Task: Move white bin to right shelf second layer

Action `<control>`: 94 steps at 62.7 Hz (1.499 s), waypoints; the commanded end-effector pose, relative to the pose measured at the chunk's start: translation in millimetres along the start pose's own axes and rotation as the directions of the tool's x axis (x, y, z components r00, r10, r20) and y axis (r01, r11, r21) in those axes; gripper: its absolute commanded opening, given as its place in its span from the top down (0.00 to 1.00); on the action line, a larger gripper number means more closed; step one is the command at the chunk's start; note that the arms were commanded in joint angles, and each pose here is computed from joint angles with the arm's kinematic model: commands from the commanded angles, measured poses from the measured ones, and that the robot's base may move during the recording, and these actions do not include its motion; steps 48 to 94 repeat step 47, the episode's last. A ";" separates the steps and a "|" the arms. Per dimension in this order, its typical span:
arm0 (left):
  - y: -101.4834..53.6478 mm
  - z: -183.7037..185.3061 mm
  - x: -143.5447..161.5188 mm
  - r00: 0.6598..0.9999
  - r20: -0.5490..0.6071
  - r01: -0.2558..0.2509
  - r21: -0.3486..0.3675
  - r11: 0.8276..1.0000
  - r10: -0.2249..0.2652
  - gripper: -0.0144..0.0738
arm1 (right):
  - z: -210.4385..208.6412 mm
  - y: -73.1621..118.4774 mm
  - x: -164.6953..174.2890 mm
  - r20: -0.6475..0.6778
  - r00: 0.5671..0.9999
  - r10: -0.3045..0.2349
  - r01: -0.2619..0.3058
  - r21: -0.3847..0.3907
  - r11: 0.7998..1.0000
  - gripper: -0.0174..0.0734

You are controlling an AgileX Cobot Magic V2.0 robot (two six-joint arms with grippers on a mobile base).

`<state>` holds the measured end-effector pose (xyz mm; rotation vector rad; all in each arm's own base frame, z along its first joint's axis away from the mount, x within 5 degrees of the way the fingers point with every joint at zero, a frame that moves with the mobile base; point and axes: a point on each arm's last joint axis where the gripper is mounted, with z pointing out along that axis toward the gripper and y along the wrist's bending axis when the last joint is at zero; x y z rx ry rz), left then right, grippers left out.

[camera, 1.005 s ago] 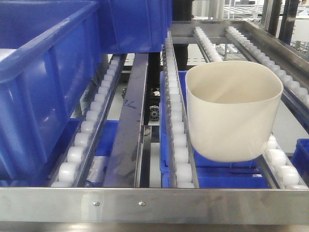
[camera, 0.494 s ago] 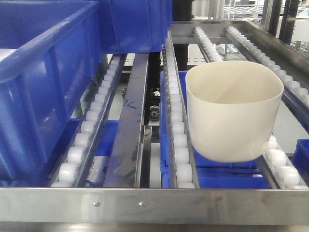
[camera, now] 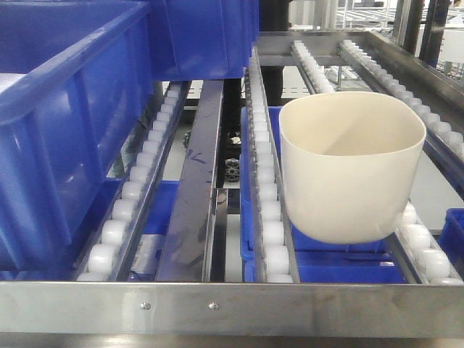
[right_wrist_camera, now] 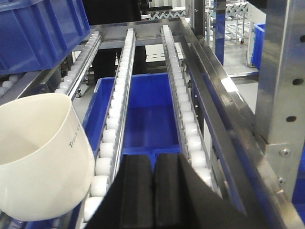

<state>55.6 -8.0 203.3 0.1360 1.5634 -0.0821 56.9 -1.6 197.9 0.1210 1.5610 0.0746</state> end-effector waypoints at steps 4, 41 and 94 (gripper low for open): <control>0.1 0.3 4.0 0.998 0.062 0.009 -0.003 1.000 -0.009 0.74 | -3.1 1.4 -16.2 0.139 0.990 -0.038 0.039 -0.004 0.999 0.75; 0.1 0.3 4.0 0.998 0.062 0.009 -0.003 1.000 -0.009 0.74 | -3.1 1.4 -16.0 0.137 0.990 -0.038 0.039 -0.004 0.999 0.75; 0.1 0.3 4.0 0.998 0.062 0.009 -0.003 1.000 -0.009 0.74 | -3.1 1.4 -16.0 0.137 0.990 -0.038 0.039 -0.004 0.999 0.75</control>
